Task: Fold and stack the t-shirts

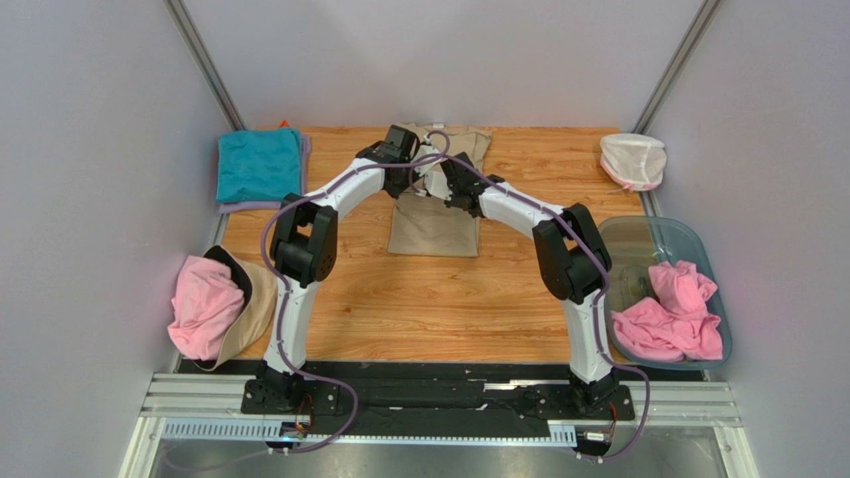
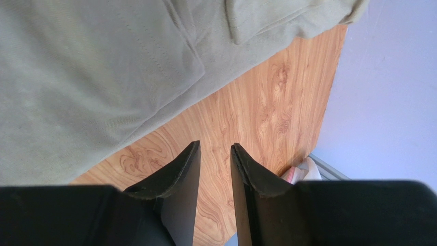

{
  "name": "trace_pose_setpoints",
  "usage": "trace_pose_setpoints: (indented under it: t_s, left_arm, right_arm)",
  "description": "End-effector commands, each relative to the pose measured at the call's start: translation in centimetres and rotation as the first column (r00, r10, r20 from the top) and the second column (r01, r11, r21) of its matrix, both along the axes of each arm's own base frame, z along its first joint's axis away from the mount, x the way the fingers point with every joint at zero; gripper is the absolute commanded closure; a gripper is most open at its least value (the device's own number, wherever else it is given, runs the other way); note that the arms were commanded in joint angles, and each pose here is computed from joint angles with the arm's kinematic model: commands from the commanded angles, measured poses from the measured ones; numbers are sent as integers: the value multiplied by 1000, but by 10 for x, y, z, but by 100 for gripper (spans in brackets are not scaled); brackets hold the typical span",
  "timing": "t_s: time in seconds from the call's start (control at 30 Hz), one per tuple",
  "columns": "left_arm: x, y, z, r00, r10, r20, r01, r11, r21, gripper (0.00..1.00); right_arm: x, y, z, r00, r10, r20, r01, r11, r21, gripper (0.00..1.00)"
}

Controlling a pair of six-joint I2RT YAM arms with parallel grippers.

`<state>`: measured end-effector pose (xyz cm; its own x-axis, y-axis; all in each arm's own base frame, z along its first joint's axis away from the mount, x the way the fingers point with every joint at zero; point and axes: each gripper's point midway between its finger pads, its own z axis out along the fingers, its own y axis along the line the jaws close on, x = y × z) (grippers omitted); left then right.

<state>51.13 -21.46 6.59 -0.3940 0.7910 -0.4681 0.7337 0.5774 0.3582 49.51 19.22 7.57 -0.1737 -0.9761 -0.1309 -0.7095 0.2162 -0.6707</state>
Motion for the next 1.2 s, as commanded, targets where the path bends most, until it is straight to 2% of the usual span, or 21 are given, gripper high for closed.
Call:
trace_pose_setpoints:
  t_s: [0.0, 0.13, 0.3, 0.47, 0.6, 0.73, 0.8, 0.83, 0.9, 1.0, 1.17]
  left_arm:
    - [8, -58, 42, 988, -82, 134, 94, 992, -85, 68]
    - [20, -56, 59, 980, -58, 188, 73, 995, -72, 66]
    - [16, -40, 76, 973, -28, 230, 39, 998, -44, 65]
    - [4, -7, 78, 976, 10, 218, 1, 999, -49, 52]
    - [-8, 16, 86, 977, 10, 213, 2, 999, -52, 41]
    - [-35, 26, 76, 988, -51, 142, 58, 997, -44, 35]
    - [-58, 26, 63, 992, -108, 72, 112, 992, -50, 34]
    - [-64, 26, 60, 991, -122, 56, 125, 991, -52, 27]
    - [-87, 27, 45, 985, -170, -8, 169, 984, -62, 26]
    - [-115, 28, 26, 966, -235, -103, 227, 970, -86, 25]
    - [-137, 22, 12, 942, -284, -181, 262, 955, -137, 19]
  right_arm:
    - [11, 25, 40, 989, -31, 144, 9, 989, 149, 63]
    - [-9, 18, 48, 988, -59, 142, 33, 983, 179, 60]
    - [-41, 18, 57, 989, -70, 131, 36, 969, 246, 52]
    - [-77, 25, 69, 997, -51, 59, 27, 939, 344, 44]
    - [-105, 35, 64, 1000, -1, -2, 1, 926, 376, 38]
    - [-131, 37, 49, 998, 36, -51, -15, 933, 358, 35]
    - [-146, 38, 36, 995, 54, -81, -23, 939, 344, 29]
    - [-151, 38, 33, 994, 61, -90, -27, 939, 344, 28]
    - [-161, 36, 20, 991, 72, -111, -32, 943, 331, 26]
    - [-165, 34, 12, 991, 81, -108, -43, 948, 314, 25]
    - [-162, 32, 3, 992, 83, -99, -51, 955, 291, 25]
